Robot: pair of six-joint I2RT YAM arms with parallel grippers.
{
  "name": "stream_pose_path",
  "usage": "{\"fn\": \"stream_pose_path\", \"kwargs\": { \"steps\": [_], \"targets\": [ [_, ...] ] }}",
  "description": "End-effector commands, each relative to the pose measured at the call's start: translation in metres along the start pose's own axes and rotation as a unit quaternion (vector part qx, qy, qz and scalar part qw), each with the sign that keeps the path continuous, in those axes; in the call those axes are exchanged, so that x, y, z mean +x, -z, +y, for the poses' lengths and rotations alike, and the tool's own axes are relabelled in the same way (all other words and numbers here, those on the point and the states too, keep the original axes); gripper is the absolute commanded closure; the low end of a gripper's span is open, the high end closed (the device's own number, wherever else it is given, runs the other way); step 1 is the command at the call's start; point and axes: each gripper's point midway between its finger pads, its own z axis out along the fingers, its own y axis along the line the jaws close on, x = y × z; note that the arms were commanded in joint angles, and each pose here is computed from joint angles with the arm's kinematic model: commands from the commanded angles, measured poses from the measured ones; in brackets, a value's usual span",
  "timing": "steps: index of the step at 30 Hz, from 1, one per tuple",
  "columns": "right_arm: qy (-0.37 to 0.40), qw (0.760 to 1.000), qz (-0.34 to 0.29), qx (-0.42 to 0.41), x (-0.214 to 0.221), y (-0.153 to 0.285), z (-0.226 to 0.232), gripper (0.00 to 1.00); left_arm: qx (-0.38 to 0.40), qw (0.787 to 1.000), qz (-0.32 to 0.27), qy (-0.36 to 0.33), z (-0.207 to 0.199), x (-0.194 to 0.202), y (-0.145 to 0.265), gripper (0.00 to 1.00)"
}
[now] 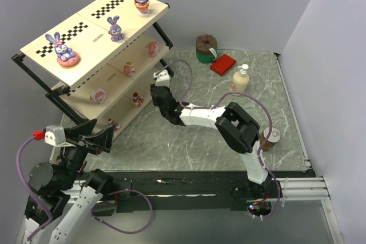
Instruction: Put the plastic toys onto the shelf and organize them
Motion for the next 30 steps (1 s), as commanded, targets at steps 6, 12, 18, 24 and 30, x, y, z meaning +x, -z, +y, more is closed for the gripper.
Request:
{"fn": "stream_pose_path", "kwargs": {
  "steps": [6, 12, 18, 24, 30],
  "targets": [
    [-0.048, 0.999, -0.024, 0.000, -0.039, -0.020, 0.003, 1.00, 0.028, 0.998, -0.057, 0.009, -0.008, -0.022, 0.017, 0.04],
    [-0.075, 0.997, 0.019, 0.015, -0.028, -0.033, 0.007, 1.00, 0.029, 0.998, -0.057, 0.010, -0.008, -0.023, 0.017, 0.03],
    [-0.143, 0.989, 0.043, 0.022, -0.020, -0.045, 0.007, 1.00, 0.032, 0.997, -0.063, 0.010, -0.010, -0.027, 0.021, 0.04],
    [-0.155, 0.985, 0.068, 0.032, -0.009, -0.053, 0.009, 1.00, 0.032, 0.997, -0.067, 0.010, -0.010, -0.029, 0.023, 0.04],
    [-0.165, 0.982, 0.085, 0.042, -0.001, -0.061, 0.012, 1.00, 0.037, 0.997, -0.067, 0.013, -0.012, -0.030, 0.024, 0.04]
  ]
}}
